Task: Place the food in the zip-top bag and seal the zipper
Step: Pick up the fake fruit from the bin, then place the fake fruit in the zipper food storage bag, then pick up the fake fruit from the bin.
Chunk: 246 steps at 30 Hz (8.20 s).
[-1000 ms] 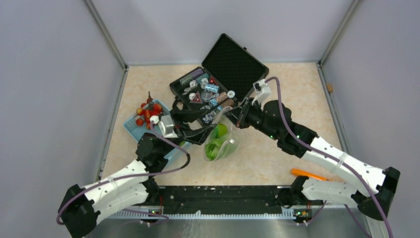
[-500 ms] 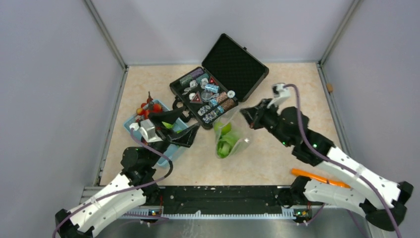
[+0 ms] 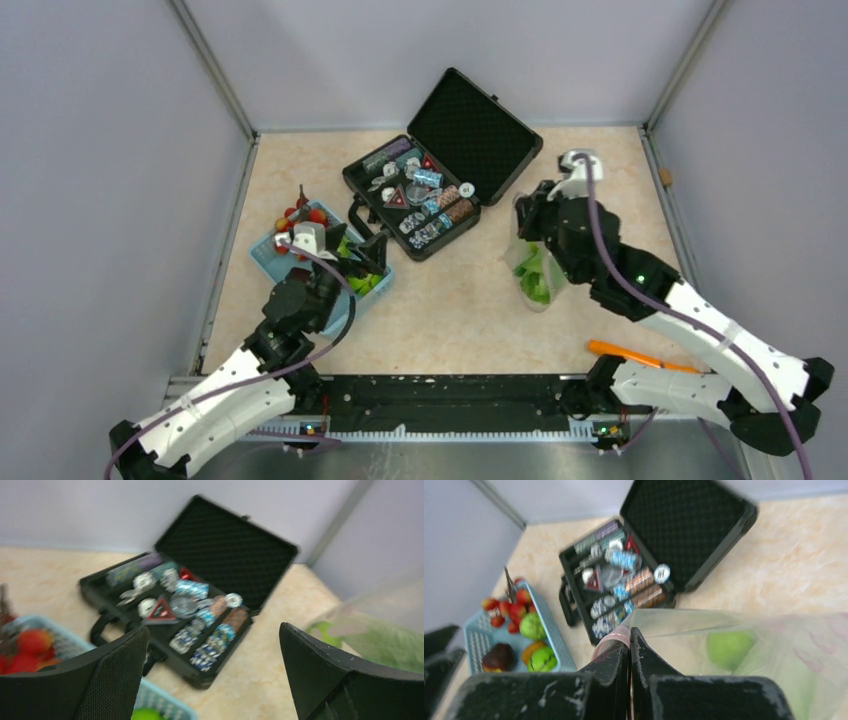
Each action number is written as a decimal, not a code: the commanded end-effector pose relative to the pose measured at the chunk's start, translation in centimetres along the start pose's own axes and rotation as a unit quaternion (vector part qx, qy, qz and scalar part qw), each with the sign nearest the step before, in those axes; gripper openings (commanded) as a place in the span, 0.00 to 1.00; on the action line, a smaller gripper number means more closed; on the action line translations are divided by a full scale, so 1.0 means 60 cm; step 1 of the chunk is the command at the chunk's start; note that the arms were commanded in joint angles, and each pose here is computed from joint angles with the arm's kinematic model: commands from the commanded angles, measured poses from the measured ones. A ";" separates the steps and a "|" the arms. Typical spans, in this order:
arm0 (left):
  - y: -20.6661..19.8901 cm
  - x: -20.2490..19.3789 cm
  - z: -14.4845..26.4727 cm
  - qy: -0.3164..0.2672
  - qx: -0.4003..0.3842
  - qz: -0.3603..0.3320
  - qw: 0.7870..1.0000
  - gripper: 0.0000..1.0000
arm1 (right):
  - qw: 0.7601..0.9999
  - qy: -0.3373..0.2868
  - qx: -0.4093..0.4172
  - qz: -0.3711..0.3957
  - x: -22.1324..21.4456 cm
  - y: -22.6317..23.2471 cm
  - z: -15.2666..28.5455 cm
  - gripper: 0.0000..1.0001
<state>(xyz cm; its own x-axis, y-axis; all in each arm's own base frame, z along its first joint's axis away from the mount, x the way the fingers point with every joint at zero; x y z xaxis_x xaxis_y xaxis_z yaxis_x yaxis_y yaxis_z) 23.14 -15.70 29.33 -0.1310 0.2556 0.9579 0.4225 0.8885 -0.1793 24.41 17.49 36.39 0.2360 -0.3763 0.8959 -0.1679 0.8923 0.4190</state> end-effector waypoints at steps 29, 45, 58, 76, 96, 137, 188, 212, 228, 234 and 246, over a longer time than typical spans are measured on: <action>0.218 -0.149 0.065 0.229 0.307 0.082 0.920 0.99 | 0.983 0.125 0.121 -0.054 -0.162 0.061 -0.021 0.00; 0.321 -0.190 0.072 0.271 0.417 0.185 0.847 0.99 | 0.981 0.140 0.122 -0.057 -0.174 0.065 -0.023 0.00; 0.368 -0.179 0.092 0.324 0.488 0.110 0.803 0.99 | 0.981 0.141 0.122 -0.061 -0.181 0.065 -0.025 0.00; 0.347 -0.234 0.150 0.385 0.503 0.117 0.765 0.99 | 0.980 0.135 0.126 -0.069 -0.174 0.066 -0.022 0.01; 0.334 -0.312 0.131 0.440 0.455 0.130 0.763 0.87 | 0.980 0.134 0.125 -0.073 -0.175 0.063 -0.021 0.01; -0.066 0.020 0.006 0.139 -0.281 0.160 0.936 0.48 | 0.975 0.147 0.142 -0.084 -0.189 0.084 -0.031 0.01; -0.226 -0.100 -0.084 0.228 -0.247 0.082 0.938 0.46 | 0.959 0.150 0.209 -0.119 -0.167 0.138 -0.022 0.00; -0.258 -0.069 -0.057 0.218 -0.326 0.071 0.917 0.95 | 0.977 0.090 0.128 -0.147 -0.143 0.065 -0.014 0.01; -0.200 0.003 -0.037 0.146 -0.260 0.035 0.954 0.99 | 0.996 0.046 0.077 -0.012 -0.082 0.024 -0.008 0.00; -0.134 0.002 -0.043 0.127 -0.150 0.027 0.980 0.99 | 0.997 -0.026 -0.057 0.049 -0.009 -0.046 -0.009 0.00; -0.039 -0.059 -0.043 0.178 0.026 0.028 0.983 0.99 | 0.996 -0.057 -0.072 0.019 0.017 -0.059 0.005 0.01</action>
<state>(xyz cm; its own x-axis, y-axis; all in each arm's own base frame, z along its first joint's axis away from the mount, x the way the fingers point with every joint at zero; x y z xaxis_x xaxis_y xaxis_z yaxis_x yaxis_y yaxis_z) 23.18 -22.30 28.47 0.1750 0.1381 0.9748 0.5643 0.7973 -0.2143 24.73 14.88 34.72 0.1559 -0.2902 0.9442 -0.1112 0.9446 0.3087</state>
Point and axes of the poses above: each gripper's point midway between its finger pads, its own z axis back along the fingers, its own y axis along the line the jaws close on, x = y × z, the point moved 1 cm from there along z, back along the fingers, and after that the axes turned 7 degrees about -z, right-handed, at the moved point
